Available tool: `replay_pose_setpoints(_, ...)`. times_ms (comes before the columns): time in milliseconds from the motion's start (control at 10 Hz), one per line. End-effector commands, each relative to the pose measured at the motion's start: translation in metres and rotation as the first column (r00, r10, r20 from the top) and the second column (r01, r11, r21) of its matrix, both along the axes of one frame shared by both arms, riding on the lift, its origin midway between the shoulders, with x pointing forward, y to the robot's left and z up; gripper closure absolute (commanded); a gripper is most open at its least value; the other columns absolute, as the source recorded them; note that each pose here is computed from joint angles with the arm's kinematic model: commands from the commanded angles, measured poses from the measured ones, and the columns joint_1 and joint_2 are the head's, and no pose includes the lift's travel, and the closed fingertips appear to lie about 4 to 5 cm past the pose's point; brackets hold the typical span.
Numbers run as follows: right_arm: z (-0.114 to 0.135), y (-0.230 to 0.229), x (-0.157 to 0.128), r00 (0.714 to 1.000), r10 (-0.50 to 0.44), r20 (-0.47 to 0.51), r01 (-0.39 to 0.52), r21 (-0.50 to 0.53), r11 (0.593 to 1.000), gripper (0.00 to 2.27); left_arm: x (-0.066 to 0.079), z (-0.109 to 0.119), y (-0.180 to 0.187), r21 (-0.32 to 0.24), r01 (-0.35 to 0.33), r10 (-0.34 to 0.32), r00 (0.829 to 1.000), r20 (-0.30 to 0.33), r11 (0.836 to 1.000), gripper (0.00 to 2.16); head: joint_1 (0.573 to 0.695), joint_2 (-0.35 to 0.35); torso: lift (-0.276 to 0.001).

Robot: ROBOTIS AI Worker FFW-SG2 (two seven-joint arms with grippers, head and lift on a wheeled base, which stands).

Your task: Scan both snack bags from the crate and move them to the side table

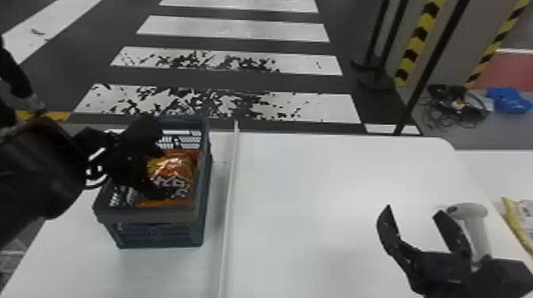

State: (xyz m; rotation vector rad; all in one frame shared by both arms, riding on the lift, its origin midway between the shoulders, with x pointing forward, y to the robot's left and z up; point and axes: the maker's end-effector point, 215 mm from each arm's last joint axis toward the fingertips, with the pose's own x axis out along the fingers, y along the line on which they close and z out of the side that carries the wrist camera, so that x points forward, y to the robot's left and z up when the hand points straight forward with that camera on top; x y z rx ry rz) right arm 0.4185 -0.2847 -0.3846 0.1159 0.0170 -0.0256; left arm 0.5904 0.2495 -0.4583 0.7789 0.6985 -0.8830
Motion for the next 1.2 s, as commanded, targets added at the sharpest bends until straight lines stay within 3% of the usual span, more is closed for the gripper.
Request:
replay_pose_setpoints(0,-0.003,0.0,0.002,1.0,0.002,-0.009,-0.002,0.001,1.0,0.05,0.0,-0.01,0.009,0.03,-0.011,0.011,1.0,-0.008,0.999,0.09,0.695,-0.041,-0.099)
replay_pose_setpoints(200,-0.004,-0.001,0.004,1.0,0.004,-0.009,-0.004,0.003,1.0,0.05,0.0,-0.021,0.019,0.067,-0.026,0.027,1.0,-0.011,0.997,0.11,0.695,-0.026,-0.099)
replay_pose_setpoints(300,-0.004,-0.002,0.005,1.0,0.005,-0.008,-0.005,0.008,1.0,0.05,-0.004,-0.029,0.02,0.082,-0.021,0.023,0.999,-0.03,0.996,0.28,0.695,-0.023,-0.099)
replay_pose_setpoints(400,-0.006,-0.003,0.005,1.0,0.007,-0.011,-0.007,0.016,1.0,0.05,-0.009,-0.035,0.019,0.092,-0.007,0.012,0.998,-0.055,0.996,0.74,0.695,-0.019,-0.099)
replay_pose_setpoints(600,-0.008,-0.003,0.005,1.0,0.006,-0.013,-0.006,0.016,1.0,0.05,-0.01,-0.037,0.012,0.076,-0.011,0.014,0.999,-0.047,0.997,2.03,0.695,-0.023,-0.099)
replay_pose_setpoints(800,-0.009,-0.004,0.004,1.0,0.004,-0.017,-0.004,0.017,1.0,0.05,-0.009,-0.026,-0.003,0.023,0.01,-0.009,0.999,-0.036,1.0,2.13,0.695,-0.029,-0.099)
replay_pose_setpoints(1100,-0.011,-0.004,0.004,1.0,0.003,-0.018,-0.003,0.019,1.0,0.05,-0.005,-0.001,-0.004,-0.065,-0.018,0.018,1.0,-0.001,0.998,2.13,0.695,-0.049,-0.099)
